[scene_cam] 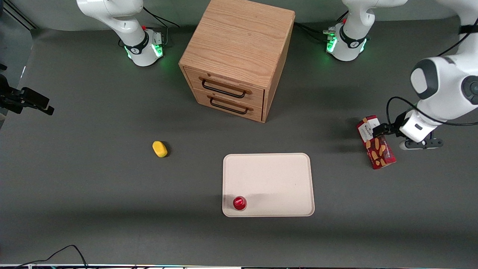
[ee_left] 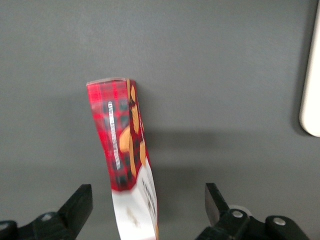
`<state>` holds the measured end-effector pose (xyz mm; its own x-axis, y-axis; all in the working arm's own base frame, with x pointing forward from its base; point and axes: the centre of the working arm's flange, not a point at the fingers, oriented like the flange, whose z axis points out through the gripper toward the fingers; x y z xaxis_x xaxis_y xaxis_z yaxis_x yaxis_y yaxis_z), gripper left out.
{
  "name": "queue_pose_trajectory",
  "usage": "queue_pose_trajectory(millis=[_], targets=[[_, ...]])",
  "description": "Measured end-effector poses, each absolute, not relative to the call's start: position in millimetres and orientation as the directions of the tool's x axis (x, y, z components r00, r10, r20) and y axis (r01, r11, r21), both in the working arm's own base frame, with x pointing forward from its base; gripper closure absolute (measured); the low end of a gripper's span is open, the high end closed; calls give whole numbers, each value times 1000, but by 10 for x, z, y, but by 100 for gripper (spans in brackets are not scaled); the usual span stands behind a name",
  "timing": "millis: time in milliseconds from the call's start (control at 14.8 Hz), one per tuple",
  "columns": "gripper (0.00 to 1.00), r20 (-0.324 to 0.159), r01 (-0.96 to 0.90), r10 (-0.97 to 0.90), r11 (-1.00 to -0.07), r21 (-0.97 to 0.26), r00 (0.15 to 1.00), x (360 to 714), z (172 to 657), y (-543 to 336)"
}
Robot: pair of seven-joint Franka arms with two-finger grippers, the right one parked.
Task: Place red cookie box on tray
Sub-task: 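Close the left gripper on the end of the red shortbread box, then lift the box and carry it over the white tray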
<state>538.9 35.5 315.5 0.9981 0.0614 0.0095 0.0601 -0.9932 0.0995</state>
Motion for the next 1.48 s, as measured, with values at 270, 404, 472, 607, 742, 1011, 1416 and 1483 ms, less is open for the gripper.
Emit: queue_pose_trajectory(millis=[270, 404, 472, 607, 742, 1011, 1416, 1483], targets=[[0, 39, 44, 51, -986, 164, 998, 5401, 2521, 550], [4, 49, 49, 58, -984, 170, 997, 5402, 2305, 587], [4, 50, 54, 63, -984, 168, 997, 5402, 2240, 598], [22, 50, 55, 64, -984, 167, 997, 5402, 2201, 603], [47, 53, 54, 64, -984, 168, 997, 5413, 2213, 605], [82, 58, 50, 61, -984, 169, 996, 5421, 2232, 597], [87, -46, 22, 12, -974, 227, 999, 5613, 3224, 300], [87, -83, 32, 16, -979, 200, 996, 5651, 3596, 237]])
